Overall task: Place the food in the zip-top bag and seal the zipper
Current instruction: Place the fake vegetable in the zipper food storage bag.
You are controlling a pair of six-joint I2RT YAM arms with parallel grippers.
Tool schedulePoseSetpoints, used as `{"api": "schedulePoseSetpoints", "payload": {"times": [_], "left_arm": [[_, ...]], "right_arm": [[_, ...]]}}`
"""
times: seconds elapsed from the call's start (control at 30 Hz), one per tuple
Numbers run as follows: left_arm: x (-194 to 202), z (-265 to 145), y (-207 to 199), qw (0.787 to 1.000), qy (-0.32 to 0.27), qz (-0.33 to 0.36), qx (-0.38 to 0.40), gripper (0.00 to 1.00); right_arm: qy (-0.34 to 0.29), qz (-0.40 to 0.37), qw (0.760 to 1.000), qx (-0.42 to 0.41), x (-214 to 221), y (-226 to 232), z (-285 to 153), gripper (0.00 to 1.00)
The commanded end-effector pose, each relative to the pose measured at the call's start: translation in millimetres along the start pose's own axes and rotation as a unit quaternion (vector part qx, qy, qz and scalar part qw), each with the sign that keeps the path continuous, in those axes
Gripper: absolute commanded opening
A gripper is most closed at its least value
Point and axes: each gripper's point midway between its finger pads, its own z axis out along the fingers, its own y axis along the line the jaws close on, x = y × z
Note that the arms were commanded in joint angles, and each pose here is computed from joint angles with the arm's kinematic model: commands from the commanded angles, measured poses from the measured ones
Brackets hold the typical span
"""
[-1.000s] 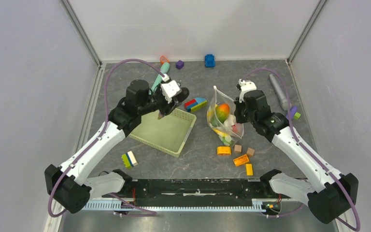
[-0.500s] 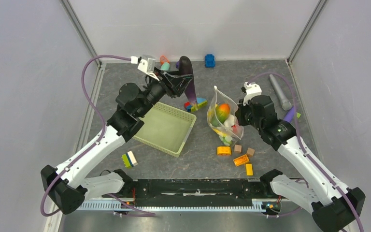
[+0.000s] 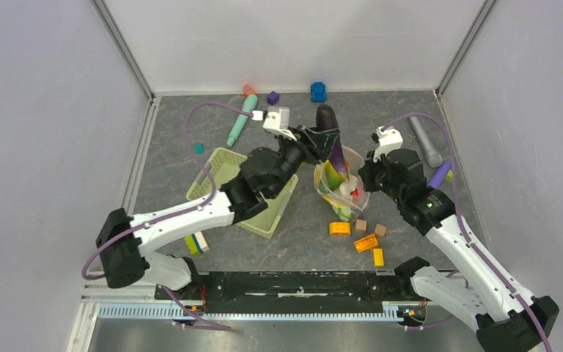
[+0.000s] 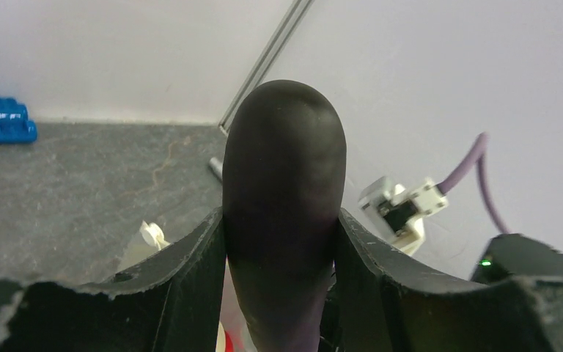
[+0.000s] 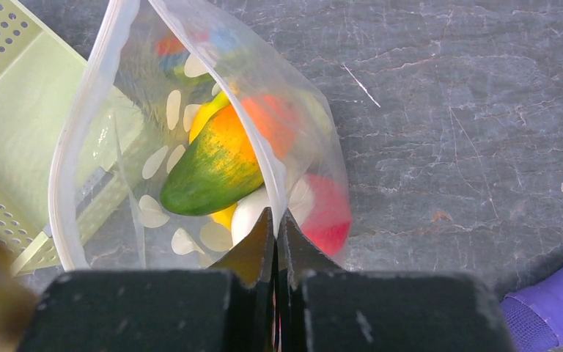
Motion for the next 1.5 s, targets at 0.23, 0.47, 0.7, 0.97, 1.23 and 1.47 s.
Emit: {"api": "schedulePoseSetpoints", "payload": {"times": [0.23,0.47,0.7,0.97,1.23,1.47], "left_arm": [[37.0,2.2,-2.8,0.996,-0.053,0.023,-0.061,0.02],[72.2,-17.7,6.6,0.995,-0.04,0.035,-0.089,0.02],[97.8,-24.8,8.1,0.992,-0.031,0.076,-0.098,0.07],[111.3,-28.7,16.7,0.989,-0.025,0.074,-0.127,0.15],[116.5,-17.1,18.1,0.981,-0.07,0.079,-0.162,0.15],[106.8,-23.8,-2.3,0.977,-0.123,0.087,-0.149,0.15]], "right_arm": [[-0.043,0.007,0.999,-0.017,-18.9,6.2,-7.2,0.0],[-0.047,0.015,0.999,-0.022,-18.9,8.5,-7.0,0.0],[-0.047,0.022,0.998,-0.028,-19.4,11.2,-7.1,0.01],[-0.047,0.03,0.998,-0.033,-20.1,13.7,-6.0,0.02],[-0.057,0.049,0.996,-0.047,-22.9,19.1,-8.8,0.02],[-0.054,0.078,0.995,-0.043,-20.9,19.2,-7.8,0.02]]}}
